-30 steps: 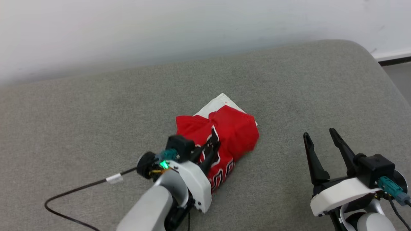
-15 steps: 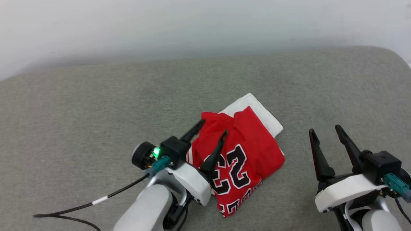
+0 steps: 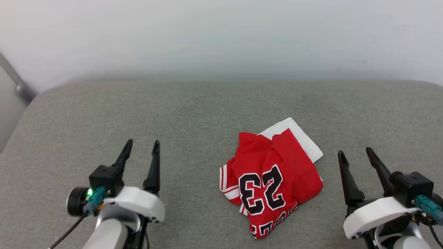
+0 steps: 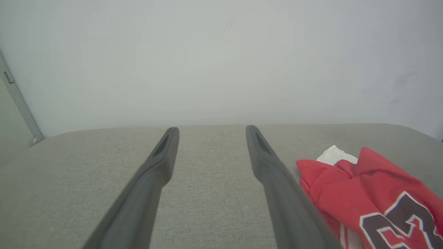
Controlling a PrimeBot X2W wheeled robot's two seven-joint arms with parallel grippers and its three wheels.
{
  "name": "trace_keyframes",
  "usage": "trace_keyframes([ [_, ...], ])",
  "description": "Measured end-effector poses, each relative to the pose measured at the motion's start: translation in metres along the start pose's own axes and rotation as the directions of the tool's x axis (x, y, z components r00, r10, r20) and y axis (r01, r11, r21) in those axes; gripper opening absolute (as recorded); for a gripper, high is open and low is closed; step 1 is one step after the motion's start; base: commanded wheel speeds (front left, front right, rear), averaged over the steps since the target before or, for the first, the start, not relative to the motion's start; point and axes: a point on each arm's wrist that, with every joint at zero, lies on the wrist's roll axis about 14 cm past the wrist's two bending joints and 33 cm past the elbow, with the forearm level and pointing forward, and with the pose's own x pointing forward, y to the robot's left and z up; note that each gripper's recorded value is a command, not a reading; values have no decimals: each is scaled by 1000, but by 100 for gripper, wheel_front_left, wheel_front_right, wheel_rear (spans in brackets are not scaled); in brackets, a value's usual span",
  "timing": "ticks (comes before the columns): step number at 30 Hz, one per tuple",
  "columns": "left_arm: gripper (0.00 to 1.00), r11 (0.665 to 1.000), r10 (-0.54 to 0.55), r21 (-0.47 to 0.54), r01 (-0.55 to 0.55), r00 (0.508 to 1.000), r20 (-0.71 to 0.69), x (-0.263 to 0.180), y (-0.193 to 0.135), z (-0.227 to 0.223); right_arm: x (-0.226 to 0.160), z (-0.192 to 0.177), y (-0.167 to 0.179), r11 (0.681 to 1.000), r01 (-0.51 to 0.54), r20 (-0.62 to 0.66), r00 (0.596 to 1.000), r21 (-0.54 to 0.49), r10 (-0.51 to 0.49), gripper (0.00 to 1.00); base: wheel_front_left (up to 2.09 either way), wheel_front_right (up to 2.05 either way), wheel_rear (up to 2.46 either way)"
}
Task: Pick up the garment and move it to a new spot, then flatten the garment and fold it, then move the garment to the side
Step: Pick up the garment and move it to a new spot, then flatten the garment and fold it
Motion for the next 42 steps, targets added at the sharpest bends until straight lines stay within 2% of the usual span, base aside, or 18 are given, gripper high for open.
trace_keyframes([
  [5,100,999,46,26,-46,999,-11,-22,16,-1,-9,-1,5,1000,-11,-9,1000,3,11,100,0,0,0],
  [22,100,999,51,4,-51,998,-25,-35,11,-2,-19,-4,2,1000,2,-28,1000,25,-1,100,0,0,0],
  [27,100,998,61,1,-61,998,-10,-34,13,1,-13,-15,-22,996,71,-92,994,45,-67,100,0,0,0],
  [30,100,998,67,-7,-67,998,-3,-34,14,2,-3,-31,-29,994,92,-188,979,60,-79,100,0,0,0],
  [33,100,998,67,-13,-67,998,14,-29,13,6,14,-48,-26,992,86,-296,954,95,-54,100,0,0,0],
  [36,100,997,76,-22,-76,997,15,-25,15,5,33,-65,-15,991,43,-423,906,127,15,100,0,0,0],
  [42,100,995,103,-21,-103,995,6,-19,26,-1,65,-89,20,983,-93,-628,759,161,174,100,0,0,0],
])
